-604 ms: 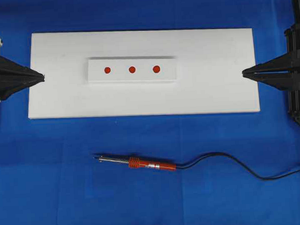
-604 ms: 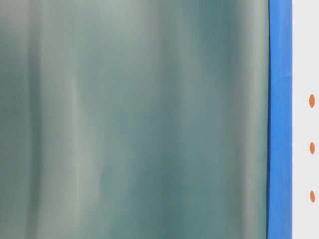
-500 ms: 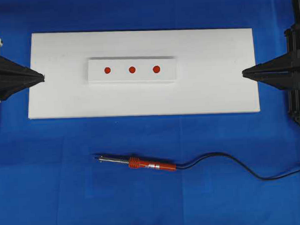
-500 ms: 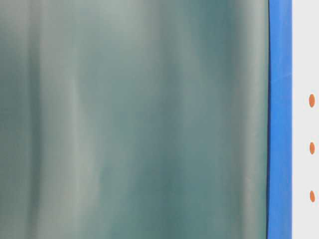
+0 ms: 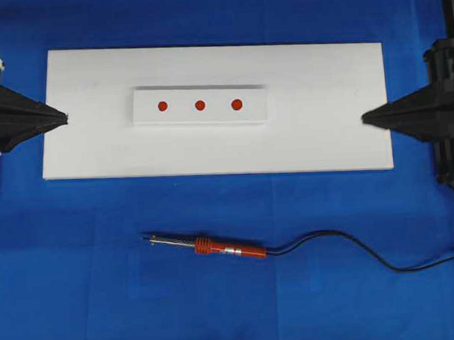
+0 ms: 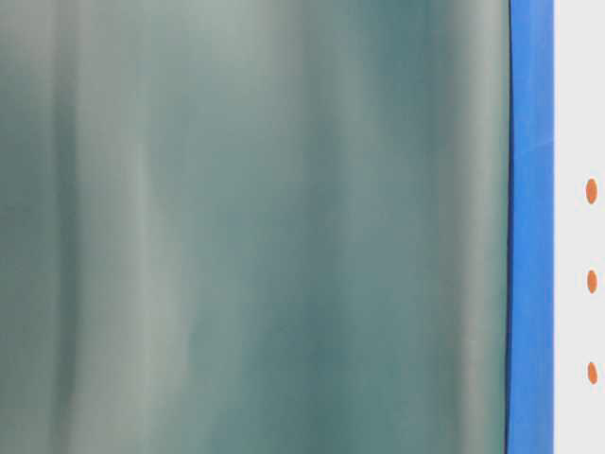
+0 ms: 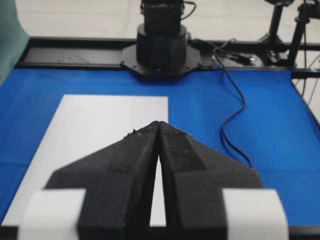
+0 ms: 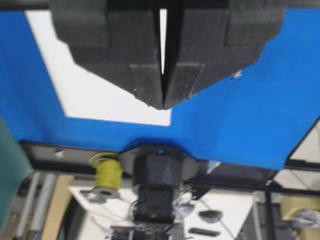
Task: Touch the tip of the soldering iron to the mark.
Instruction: 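Move the right gripper toward the red-handled soldering iron, then close the right gripper around the soldering iron's red handle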
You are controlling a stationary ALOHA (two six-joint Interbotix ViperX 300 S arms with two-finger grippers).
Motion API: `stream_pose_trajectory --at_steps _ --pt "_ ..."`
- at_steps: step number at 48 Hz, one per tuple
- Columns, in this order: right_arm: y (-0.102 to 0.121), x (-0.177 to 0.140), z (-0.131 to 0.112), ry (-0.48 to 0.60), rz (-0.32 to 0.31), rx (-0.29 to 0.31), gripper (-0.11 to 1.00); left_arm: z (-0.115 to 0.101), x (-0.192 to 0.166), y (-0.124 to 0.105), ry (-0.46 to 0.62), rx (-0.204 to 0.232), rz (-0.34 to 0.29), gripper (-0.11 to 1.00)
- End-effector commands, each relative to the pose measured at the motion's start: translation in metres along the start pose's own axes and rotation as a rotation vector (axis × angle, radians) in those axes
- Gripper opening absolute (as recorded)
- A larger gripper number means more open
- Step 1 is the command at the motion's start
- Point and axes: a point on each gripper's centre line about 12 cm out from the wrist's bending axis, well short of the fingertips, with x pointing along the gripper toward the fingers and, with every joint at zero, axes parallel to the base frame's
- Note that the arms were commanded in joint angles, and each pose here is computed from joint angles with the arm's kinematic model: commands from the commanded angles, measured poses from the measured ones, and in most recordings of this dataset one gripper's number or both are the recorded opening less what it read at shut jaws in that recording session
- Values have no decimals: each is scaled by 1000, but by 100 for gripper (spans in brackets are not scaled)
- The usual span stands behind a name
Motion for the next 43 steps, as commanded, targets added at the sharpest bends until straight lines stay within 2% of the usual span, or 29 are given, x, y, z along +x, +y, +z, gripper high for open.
stream_pose_trajectory --at_steps 1,4,7,17,20,30,43 --pt "6 10 7 -1 25 6 -1 4 1 0 -15 1 -2 0" --pt "10 17 6 14 38 6 6 4 1 0 -17 1 -2 0" --pt "12 24 4 32 47 6 19 4 1 0 -17 1 -2 0" --pt "19 53 -4 105 60 25 79 3 1 0 -14 1 -2 0" --pt "19 62 -7 122 54 43 92 2 1 0 -12 1 -2 0" --pt "23 91 -24 193 37 113 89 0 1 0 -8 1 -2 0" --pt "45 131 -52 284 54 170 89 -1 0 2 -5 4 8 0"
